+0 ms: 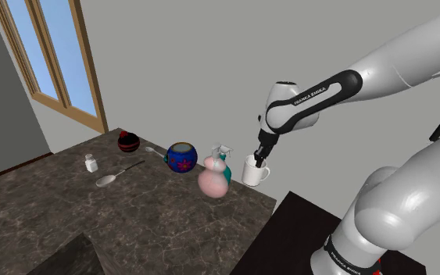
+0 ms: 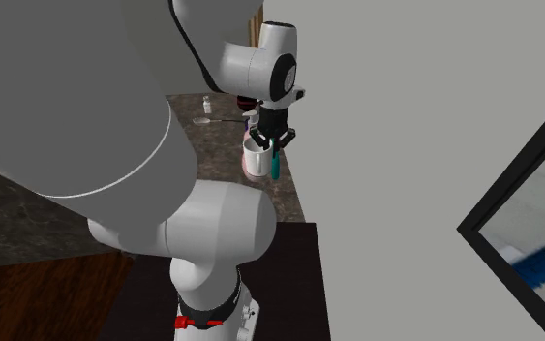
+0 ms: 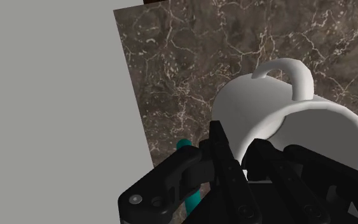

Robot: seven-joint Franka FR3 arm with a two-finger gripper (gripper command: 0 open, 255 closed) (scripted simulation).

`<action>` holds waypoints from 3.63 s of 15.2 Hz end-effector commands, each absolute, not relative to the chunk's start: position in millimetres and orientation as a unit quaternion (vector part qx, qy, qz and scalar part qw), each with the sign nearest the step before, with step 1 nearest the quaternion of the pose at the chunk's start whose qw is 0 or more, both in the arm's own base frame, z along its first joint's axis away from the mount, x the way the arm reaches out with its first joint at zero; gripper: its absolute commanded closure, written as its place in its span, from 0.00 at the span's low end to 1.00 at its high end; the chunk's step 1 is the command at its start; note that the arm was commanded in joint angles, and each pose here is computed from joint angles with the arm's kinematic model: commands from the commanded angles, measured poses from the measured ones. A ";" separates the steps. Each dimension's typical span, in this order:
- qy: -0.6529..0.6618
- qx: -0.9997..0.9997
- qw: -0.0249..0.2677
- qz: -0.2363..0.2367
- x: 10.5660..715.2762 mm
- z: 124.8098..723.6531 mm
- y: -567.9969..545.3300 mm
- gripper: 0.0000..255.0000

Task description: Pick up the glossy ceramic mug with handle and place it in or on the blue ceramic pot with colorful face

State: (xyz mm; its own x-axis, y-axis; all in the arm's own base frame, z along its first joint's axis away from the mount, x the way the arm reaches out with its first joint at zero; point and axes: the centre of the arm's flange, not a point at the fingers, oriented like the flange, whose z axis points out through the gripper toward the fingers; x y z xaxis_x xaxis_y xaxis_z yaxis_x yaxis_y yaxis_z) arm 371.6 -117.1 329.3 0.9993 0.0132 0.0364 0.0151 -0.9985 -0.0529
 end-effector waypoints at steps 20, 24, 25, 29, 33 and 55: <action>-0.007 -0.999 0.027 -0.018 555.4 376.2 -110.7 1.00; -0.007 -0.999 0.027 -0.018 608.1 379.1 -108.8 1.00; -0.007 -0.999 0.027 -0.018 621.3 379.8 -108.4 1.00; -0.007 -0.999 0.027 -0.018 674.0 382.7 -106.5 1.00; -0.007 -0.999 0.027 -0.018 726.7 385.6 -104.6 1.00; -0.007 -0.999 0.027 -0.018 782.9 296.1 -102.5 1.00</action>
State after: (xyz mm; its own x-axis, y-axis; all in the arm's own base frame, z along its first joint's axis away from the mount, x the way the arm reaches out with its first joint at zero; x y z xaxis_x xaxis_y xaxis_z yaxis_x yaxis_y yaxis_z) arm 790.5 -81.2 337.7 0.9956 0.0381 0.0859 0.0431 -0.9975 -0.0566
